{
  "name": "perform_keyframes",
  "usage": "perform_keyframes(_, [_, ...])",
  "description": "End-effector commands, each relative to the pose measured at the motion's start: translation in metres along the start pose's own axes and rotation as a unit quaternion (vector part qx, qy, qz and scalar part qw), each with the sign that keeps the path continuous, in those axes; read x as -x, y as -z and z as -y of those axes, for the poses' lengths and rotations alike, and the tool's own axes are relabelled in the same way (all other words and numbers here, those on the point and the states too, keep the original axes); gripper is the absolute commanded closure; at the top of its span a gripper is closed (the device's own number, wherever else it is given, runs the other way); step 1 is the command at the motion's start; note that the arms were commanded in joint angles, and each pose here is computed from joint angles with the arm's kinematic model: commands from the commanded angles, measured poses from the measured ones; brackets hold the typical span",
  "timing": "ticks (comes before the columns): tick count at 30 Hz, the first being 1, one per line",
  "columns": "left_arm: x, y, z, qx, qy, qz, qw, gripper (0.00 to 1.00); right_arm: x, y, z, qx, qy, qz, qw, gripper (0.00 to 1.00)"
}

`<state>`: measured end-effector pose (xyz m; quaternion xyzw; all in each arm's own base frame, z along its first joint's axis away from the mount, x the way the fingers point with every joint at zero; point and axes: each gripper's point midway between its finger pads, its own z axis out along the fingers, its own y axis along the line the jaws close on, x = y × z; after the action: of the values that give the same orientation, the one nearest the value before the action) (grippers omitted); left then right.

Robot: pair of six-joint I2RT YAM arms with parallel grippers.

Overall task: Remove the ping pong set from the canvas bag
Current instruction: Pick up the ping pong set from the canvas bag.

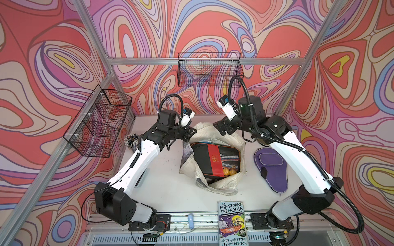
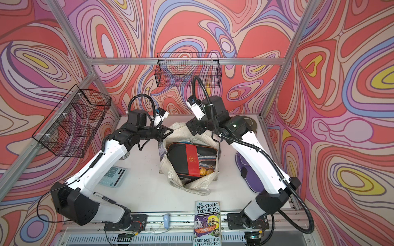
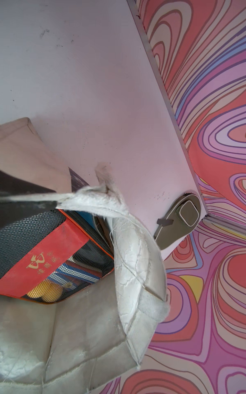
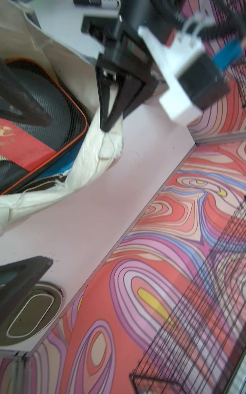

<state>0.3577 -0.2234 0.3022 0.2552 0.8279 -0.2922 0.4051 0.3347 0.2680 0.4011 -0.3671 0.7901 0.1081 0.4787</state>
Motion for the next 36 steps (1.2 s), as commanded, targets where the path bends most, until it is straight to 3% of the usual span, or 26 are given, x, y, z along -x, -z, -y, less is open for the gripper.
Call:
perform_keyframes(1, [0.061, 0.054, 0.025, 0.005, -0.051, 0.097, 0.994, 1.00, -0.002, -0.003, -0.045, 0.067, 0.039, -0.010, 0.997, 0.02])
perform_keyframes(7, [0.059, 0.061, 0.023, 0.020, -0.039, 0.098, 0.994, 1.00, -0.023, -0.022, -0.107, 0.152, 0.058, -0.027, 0.986, 0.02])
perform_keyframes(16, [0.058, 0.056, 0.021, 0.019, -0.033, 0.096, 0.995, 1.00, -0.072, -0.033, -0.114, 0.157, 0.070, -0.047, 0.984, 0.02])
perform_keyframes(26, [0.063, 0.039, 0.033, -0.016, -0.051, 0.100, 0.994, 1.00, -0.084, -0.049, -0.081, 0.203, 0.027, -0.048, 0.978, 0.02])
perform_keyframes(36, [0.062, 0.040, 0.039, -0.030, -0.066, 0.112, 0.991, 1.00, -0.117, -0.083, -0.081, 0.262, 0.036, -0.129, 0.956, 0.02])
